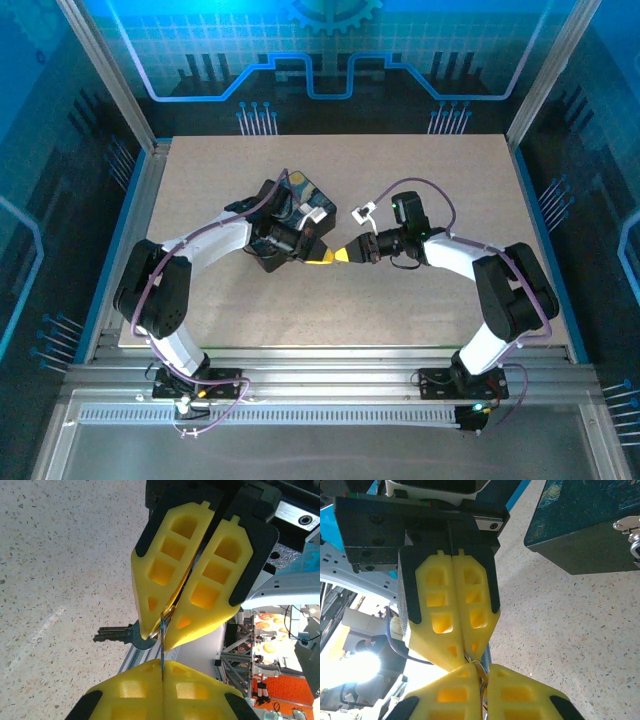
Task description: Unlock the padlock with the key
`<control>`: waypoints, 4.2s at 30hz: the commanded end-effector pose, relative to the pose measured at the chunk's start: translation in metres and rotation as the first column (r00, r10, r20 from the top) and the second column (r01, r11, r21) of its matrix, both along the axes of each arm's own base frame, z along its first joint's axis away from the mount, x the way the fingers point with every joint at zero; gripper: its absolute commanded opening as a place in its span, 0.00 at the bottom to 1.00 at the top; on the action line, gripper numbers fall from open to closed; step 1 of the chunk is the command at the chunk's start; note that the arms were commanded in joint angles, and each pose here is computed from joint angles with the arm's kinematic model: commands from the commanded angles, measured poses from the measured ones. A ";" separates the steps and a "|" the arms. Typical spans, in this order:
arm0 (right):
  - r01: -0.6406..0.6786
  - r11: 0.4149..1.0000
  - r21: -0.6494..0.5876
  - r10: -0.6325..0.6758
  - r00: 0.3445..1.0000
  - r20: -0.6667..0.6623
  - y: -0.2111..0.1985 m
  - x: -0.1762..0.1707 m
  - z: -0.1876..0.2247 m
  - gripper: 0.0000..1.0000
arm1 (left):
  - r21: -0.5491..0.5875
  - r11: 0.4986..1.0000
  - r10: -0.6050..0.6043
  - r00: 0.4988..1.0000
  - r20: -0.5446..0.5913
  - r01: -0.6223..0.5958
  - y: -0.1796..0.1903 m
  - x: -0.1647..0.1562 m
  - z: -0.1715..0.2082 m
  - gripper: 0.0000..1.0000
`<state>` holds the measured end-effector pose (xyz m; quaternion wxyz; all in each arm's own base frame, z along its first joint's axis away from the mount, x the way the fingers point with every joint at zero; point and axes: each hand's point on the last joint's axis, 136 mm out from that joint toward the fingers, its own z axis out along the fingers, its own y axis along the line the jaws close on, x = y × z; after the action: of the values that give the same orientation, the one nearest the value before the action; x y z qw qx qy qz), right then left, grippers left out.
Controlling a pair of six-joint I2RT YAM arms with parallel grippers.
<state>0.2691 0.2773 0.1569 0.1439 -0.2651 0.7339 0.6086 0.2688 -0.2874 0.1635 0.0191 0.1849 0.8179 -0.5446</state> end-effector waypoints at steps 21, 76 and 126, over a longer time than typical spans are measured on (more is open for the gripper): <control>-0.052 0.999 0.000 0.052 0.998 0.034 0.012 0.005 0.012 0.28 | -0.074 0.996 -0.046 0.997 0.068 0.051 0.001 -0.006 0.027 0.00; 0.147 0.988 -0.050 -0.147 0.989 0.009 -0.020 0.012 -0.005 0.00 | 0.257 0.849 0.424 0.886 0.189 -0.462 0.068 0.055 -0.004 0.63; 0.363 0.913 -0.189 -0.376 0.926 -0.038 -0.052 0.035 -0.039 0.00 | 0.476 0.064 0.522 0.436 0.733 -0.877 0.103 0.138 -0.116 0.66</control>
<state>0.2998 0.2256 0.1109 0.1946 -0.0957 0.8374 0.5017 0.3933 -0.1855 0.0453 0.3327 -0.1535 0.9296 0.0391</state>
